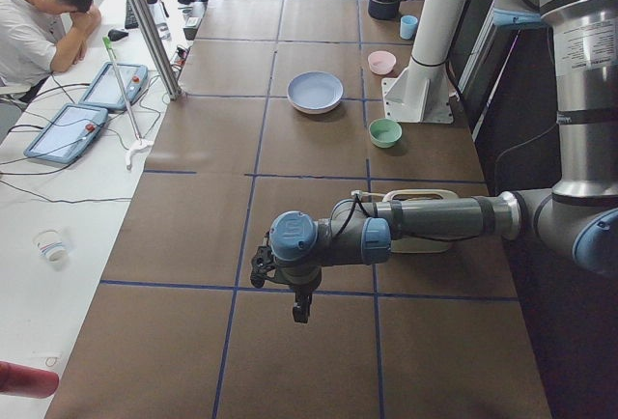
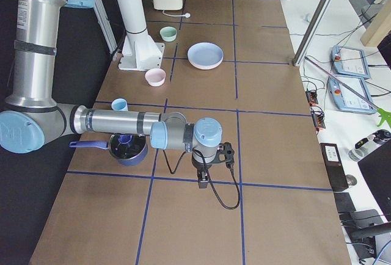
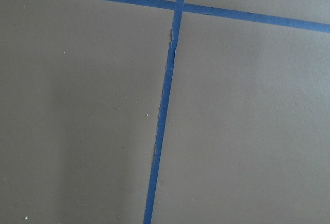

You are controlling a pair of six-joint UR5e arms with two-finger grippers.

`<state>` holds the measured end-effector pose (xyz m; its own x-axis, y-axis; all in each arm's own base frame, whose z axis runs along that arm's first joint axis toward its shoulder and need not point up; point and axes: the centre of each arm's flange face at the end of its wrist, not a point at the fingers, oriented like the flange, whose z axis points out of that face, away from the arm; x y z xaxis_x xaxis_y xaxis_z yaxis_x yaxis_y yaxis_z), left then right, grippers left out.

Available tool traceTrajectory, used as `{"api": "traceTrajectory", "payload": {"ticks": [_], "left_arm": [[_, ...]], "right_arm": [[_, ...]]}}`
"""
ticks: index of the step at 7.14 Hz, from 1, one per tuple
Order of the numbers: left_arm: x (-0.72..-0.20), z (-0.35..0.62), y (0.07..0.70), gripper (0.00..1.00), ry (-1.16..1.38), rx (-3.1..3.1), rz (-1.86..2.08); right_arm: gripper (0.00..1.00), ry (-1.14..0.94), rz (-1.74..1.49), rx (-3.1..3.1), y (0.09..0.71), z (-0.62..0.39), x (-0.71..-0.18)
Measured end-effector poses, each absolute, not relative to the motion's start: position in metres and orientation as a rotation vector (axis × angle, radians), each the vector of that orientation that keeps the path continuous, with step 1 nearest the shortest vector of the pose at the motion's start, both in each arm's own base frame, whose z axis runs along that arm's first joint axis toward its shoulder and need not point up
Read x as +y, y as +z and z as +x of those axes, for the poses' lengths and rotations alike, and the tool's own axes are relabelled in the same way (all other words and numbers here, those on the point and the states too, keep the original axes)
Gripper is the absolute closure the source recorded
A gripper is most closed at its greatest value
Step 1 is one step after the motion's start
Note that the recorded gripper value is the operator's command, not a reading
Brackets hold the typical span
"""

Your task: Stack three plates with pink and blue

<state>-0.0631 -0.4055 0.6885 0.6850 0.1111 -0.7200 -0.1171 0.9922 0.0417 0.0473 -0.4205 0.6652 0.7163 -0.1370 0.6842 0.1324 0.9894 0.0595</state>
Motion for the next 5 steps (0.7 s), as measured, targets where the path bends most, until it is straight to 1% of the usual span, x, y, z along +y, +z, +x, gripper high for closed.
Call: {"api": "traceTrajectory", "payload": {"ticks": [5], "left_arm": [[-0.394,-0.064,0.698,0.0,0.118,0.806,-0.029]], "right_arm": [[0.0,-0.143,-0.009,-0.764,0.672,0.047,-0.417]]}}
